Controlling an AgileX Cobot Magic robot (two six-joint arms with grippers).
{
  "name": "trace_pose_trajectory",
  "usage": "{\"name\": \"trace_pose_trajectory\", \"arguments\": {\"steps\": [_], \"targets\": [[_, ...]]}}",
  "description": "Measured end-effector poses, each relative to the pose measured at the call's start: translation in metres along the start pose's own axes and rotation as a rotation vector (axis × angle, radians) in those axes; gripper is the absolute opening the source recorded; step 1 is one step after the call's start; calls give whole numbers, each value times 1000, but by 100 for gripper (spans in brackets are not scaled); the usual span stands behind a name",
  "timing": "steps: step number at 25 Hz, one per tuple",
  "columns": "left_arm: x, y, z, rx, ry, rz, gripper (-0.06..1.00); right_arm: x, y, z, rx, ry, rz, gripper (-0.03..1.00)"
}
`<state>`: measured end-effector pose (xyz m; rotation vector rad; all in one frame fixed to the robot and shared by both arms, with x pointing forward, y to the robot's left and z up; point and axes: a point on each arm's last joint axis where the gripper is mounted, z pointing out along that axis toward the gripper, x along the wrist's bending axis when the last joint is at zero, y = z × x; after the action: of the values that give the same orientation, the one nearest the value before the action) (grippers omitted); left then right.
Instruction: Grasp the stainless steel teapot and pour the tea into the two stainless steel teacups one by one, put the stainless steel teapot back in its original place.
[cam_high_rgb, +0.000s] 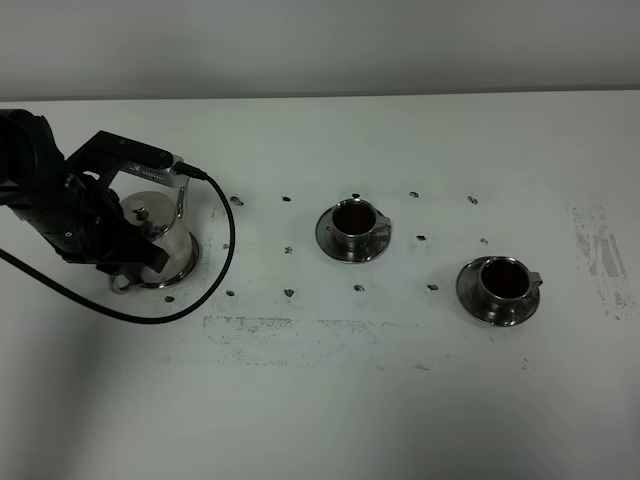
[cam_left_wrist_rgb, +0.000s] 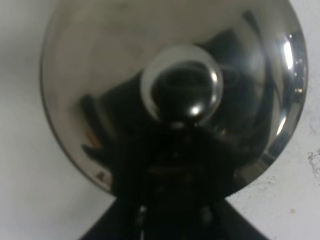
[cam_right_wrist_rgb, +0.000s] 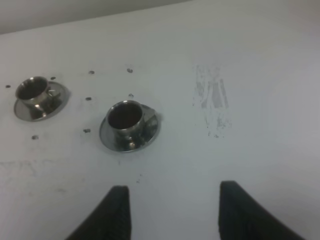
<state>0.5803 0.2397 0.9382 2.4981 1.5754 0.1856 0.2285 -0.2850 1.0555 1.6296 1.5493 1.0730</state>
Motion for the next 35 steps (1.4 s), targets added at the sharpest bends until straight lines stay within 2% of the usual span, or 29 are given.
{"name": "trace_pose_trajectory", "arguments": {"steps": [4,10,22,26,35], "targets": [[0,0,0,-1,0,0,49,0,0,0,0,0,0,40],[-1,0,-24,-51,13,4,53,0,0,0,0,0,0,40],[-11,-15,-120,-255,67,18,53,0,0,0,0,0,0,40],[-15,-24,-148,-328,77,-35,53,0,0,0,0,0,0,40],[-27,-56,-216,-542,130,-69,40,0,0,0,0,0,0,40]]}}
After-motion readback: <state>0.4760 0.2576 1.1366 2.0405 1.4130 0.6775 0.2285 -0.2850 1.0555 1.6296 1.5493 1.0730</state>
